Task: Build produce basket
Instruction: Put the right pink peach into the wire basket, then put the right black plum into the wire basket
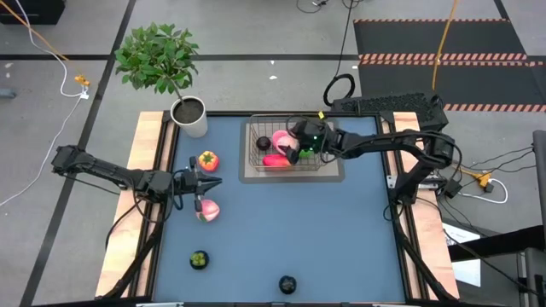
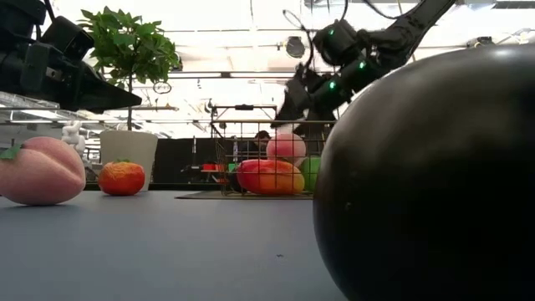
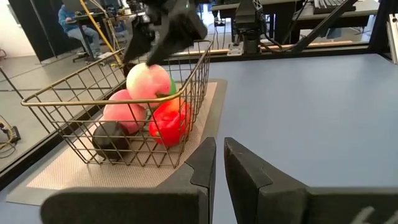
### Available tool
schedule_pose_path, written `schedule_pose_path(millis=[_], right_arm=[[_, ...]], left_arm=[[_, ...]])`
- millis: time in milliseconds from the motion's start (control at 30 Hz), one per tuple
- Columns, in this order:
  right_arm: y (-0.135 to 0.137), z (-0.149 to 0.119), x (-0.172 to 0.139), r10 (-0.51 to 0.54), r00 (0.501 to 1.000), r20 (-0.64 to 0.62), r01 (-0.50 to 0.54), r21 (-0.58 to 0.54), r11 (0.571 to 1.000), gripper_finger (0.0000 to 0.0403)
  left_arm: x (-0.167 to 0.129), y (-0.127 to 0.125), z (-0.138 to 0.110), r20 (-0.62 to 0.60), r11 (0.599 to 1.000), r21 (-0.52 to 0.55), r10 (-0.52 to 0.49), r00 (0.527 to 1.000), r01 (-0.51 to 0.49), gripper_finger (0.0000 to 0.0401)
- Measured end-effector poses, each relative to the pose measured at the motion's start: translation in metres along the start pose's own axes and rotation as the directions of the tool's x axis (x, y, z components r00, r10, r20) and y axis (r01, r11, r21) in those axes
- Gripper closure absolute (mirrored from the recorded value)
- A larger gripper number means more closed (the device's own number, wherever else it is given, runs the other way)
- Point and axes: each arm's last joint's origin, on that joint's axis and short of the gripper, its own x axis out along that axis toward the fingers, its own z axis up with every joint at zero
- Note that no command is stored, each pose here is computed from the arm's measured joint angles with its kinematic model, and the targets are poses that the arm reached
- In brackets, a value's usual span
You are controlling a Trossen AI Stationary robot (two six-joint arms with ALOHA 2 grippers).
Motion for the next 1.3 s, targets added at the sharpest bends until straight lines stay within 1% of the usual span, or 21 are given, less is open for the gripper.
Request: schedule_pose_path(millis=[167, 233, 333, 400, 467, 567, 600, 667, 733, 800, 833, 867, 1000, 1167, 1300], right_arm=[[0.001, 0.022, -0.024, 0.017, 0.995, 0.095, -0.021, 0.036, 0.999, 0.0010], [0.004, 0.030, -0.035, 0.050, 0.989, 0.136, -0.058, 0.056, 0.997, 0.0010], [0.016, 0.040, -0.050, 0.178, 0.968, 0.176, -0.191, 0.063, 0.979, 0.0009], [0.030, 0.041, -0.059, 0.283, 0.942, 0.178, -0.297, 0.060, 0.953, 0.0010], [0.050, 0.038, -0.068, 0.370, 0.916, 0.154, -0.382, 0.059, 0.922, 0.0009], [0.088, 0.023, -0.081, 0.460, 0.885, 0.073, -0.463, 0.024, 0.886, 0.0009], [0.102, 0.016, -0.087, 0.466, 0.884, 0.050, -0.466, 0.004, 0.885, 0.0009], [0.128, 0.002, -0.099, 0.454, 0.890, 0.026, -0.452, -0.062, 0.890, 0.0009], [0.152, -0.011, -0.112, 0.429, 0.903, 0.031, -0.421, -0.135, 0.897, 0.0009], [0.171, -0.023, -0.124, 0.419, 0.907, 0.035, -0.405, -0.191, 0.894, 0.0009], [0.179, -0.028, -0.129, 0.428, 0.903, 0.030, -0.414, -0.206, 0.887, 0.0009], [0.186, -0.034, -0.134, 0.454, 0.891, 0.015, -0.442, -0.205, 0.873, 0.0009], [0.207, -0.050, -0.140, 0.501, 0.865, -0.037, -0.500, -0.156, 0.852, 0.0009], [0.228, -0.075, -0.132, 0.560, 0.812, -0.162, -0.578, -0.101, 0.809, 0.0010], [0.245, -0.099, -0.120, 0.575, 0.783, -0.237, -0.611, -0.117, 0.783, 0.0010]], left_arm=[[0.000, 0.000, 0.000, -0.002, 1.000, 0.001, 0.000, 1.000, 0.000, 0.0364], [0.000, 0.000, 0.000, -0.002, 1.000, 0.001, 0.000, 1.000, 0.000, 0.0364], [0.000, 0.000, 0.000, -0.002, 1.000, 0.001, 0.000, 1.000, 0.000, 0.0364], [0.000, 0.000, 0.000, -0.003, 1.000, 0.001, 0.000, 1.000, 0.000, 0.0364], [0.000, 0.000, 0.000, -0.003, 1.000, 0.001, 0.000, 1.000, 0.000, 0.0364], [0.000, 0.000, 0.000, -0.003, 1.000, 0.001, 0.000, 1.000, 0.000, 0.0364], [0.000, 0.000, 0.000, -0.003, 1.000, 0.001, 0.000, 1.000, 0.000, 0.0364], [0.000, 0.000, 0.000, -0.003, 1.000, 0.001, 0.000, 1.000, 0.000, 0.0364], [0.000, 0.000, 0.000, -0.003, 1.000, 0.001, 0.000, 1.000, 0.000, 0.0364], [0.000, 0.000, 0.000, -0.003, 1.000, 0.001, 0.000, 1.000, 0.000, 0.0364], [0.000, 0.000, 0.000, -0.002, 1.000, 0.001, 0.000, 1.000, 0.000, 0.0364], [0.000, 0.000, 0.000, -0.003, 1.000, 0.001, 0.000, 1.000, 0.000, 0.0364], [0.000, 0.000, 0.000, -0.003, 1.000, 0.001, 0.000, 1.000, 0.000, 0.0364], [0.000, 0.000, 0.000, -0.003, 1.000, 0.002, 0.000, 1.000, 0.000, 0.0364], [0.000, 0.000, 0.000, -0.003, 1.000, 0.001, 0.001, 1.000, -0.001, 0.0364]])
